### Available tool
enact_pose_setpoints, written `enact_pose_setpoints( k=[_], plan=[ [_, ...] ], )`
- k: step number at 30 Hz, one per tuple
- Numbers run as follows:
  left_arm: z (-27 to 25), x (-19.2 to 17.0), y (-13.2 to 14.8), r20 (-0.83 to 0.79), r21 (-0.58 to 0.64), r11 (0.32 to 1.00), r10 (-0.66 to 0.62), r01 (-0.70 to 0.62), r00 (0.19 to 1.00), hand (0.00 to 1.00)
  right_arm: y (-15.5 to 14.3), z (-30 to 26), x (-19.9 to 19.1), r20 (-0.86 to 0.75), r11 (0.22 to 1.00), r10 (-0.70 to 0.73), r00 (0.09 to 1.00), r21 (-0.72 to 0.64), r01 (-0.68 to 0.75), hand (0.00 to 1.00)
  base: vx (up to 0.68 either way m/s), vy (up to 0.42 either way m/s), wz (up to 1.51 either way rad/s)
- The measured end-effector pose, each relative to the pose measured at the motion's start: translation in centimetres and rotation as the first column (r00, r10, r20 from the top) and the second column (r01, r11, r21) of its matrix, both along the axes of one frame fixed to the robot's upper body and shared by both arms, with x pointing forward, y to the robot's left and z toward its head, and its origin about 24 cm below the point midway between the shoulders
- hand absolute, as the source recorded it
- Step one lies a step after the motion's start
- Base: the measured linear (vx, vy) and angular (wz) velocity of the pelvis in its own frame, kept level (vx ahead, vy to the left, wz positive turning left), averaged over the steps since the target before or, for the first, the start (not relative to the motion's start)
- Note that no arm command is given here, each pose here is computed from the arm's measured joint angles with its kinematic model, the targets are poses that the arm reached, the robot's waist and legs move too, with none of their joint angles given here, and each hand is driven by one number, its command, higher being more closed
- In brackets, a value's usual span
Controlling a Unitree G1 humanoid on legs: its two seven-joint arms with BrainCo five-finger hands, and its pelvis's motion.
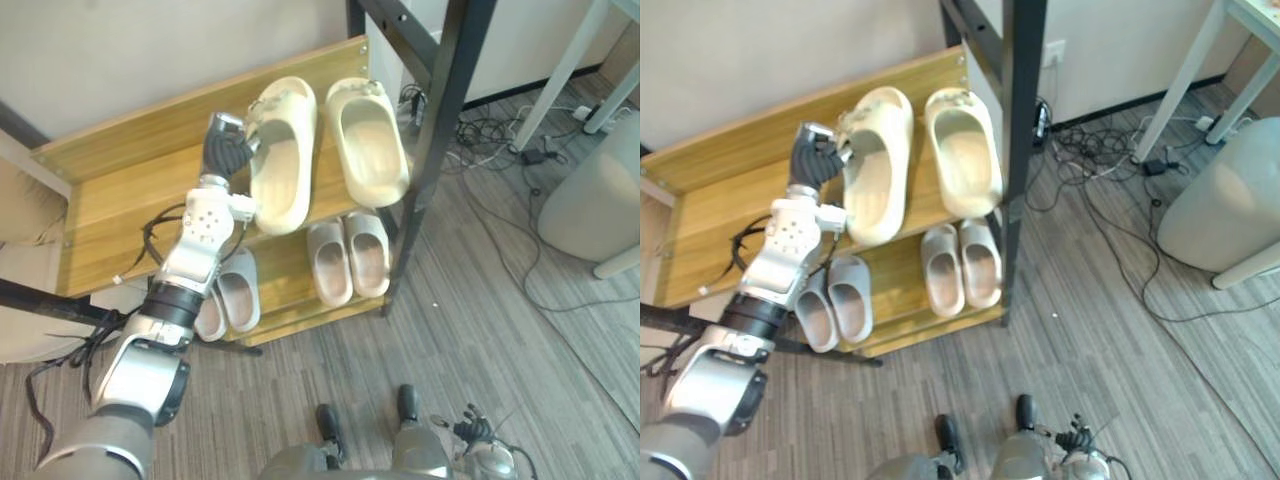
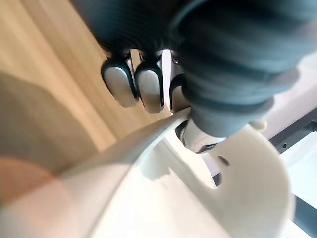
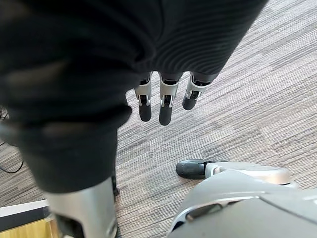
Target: Organize the slippers on the shoe rack
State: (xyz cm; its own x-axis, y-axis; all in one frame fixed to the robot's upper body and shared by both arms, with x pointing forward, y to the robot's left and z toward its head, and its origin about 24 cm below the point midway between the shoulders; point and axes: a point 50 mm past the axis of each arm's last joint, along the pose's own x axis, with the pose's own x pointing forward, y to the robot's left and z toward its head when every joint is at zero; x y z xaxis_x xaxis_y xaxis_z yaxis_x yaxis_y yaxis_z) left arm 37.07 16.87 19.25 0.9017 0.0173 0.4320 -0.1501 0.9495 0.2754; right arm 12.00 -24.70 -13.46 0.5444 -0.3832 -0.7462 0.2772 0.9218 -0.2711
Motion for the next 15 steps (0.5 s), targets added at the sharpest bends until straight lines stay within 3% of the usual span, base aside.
enact_pose_setpoints(
  k=[7,8,15],
  plan=[
    [-1.0,-0.4,-0.1,-0.021,-0.004,1.0,-0.009,0.009,1.0,1.0,0.0,0.0,0.0,-0.001,1.0,0.006,1.0,-0.001,-0.006,0.0,-0.02,-0.017,0.04],
    [-1.1,-0.4,0.0,-0.023,-0.003,1.0,-0.009,0.008,1.0,0.0,0.0,0.0,0.0,-0.001,1.0,0.006,1.0,-0.001,-0.006,0.0,-0.01,-0.017,0.07],
    [-1.5,-0.2,0.0,-0.041,-0.004,1.0,-0.001,0.0,0.999,0.0,0.0,0.0,0.0,-0.003,1.0,0.006,1.0,-0.001,-0.006,0.0,-0.01,-0.008,0.02]
  ],
)
